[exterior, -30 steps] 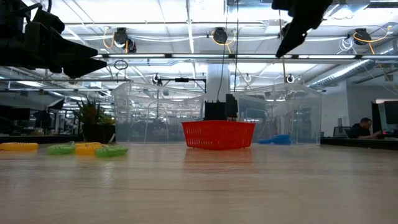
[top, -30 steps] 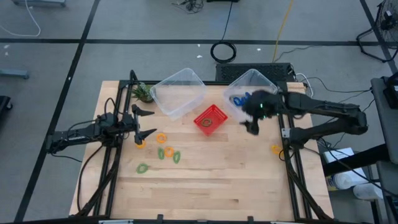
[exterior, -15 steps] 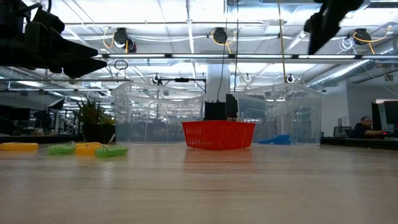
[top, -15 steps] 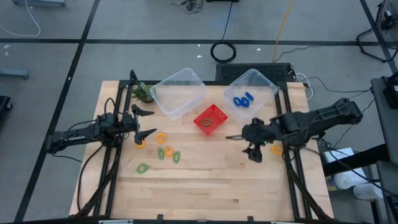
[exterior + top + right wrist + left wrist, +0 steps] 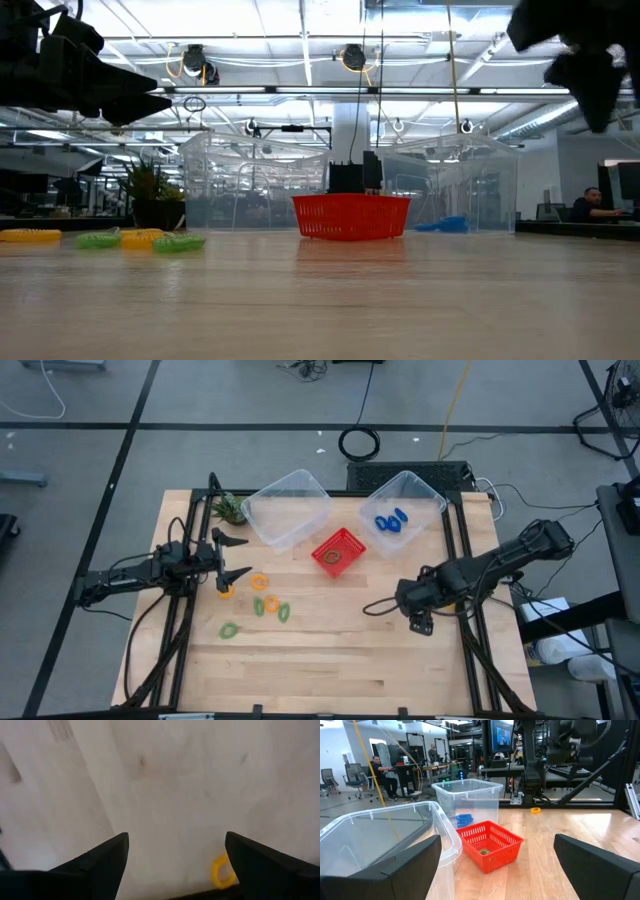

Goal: Sort spring keychains
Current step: Put the yellow spring keychain into the left transparent bin

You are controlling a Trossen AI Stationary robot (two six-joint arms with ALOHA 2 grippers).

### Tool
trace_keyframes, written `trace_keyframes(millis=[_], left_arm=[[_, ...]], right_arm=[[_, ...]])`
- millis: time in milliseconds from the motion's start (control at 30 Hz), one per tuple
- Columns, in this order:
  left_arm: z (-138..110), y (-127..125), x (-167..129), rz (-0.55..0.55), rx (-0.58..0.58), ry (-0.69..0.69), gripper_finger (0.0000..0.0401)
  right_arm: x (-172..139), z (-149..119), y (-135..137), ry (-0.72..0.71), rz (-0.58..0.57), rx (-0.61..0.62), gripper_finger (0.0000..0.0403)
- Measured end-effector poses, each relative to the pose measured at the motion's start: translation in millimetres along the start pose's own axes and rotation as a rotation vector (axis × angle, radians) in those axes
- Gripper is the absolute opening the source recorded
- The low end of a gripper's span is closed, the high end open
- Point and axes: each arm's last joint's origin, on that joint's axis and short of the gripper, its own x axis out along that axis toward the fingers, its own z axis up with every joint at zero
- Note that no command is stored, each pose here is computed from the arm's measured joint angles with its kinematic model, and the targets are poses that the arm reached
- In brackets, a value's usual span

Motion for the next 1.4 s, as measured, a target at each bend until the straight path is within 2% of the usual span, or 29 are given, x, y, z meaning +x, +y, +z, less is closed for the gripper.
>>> trace_keyframes(millis=[267,467,667,800,1000,1133,1400], left_arm=[[0.0,0.0,0.0,0.0,0.0,0.0,0.0395],[-0.1,0.0,0.0,0.0,0.0,0.0,0.0395],[-0.1,0.0,0.0,0.0,0.0,0.001,0.0395],[0.0,0.0,0.0,0.0,0.0,0.0,0.0395],[0.0,0.0,0.0,0.0,0.0,0.0,0.0395],[0.0,0.0,0.0,0.0,0.0,0.0,0.0395],[-0.1,0.0,0.0,0.0,0.0,0.0,0.0395]], right_arm=[[42.3,-11.7,-12.6,0.174,0.052,0.029,0.0318],[65.3,-21.2,-28.6,0.266,0.023,0.005,0.0318],[79.8,-32.5,-36.4,0.345,0.032,-0.126,0.0318],[86.0,-39.6,-41.3,0.392,0.014,-0.158,0.0318],[95.8,-45.9,-46.9,0.419,0.012,-0.196,0.0318],[105.6,-48.5,-50.7,0.419,0.042,-0.185,0.0318],[125.4,-49.4,-57.2,0.446,0.03,-0.13,0.0317]])
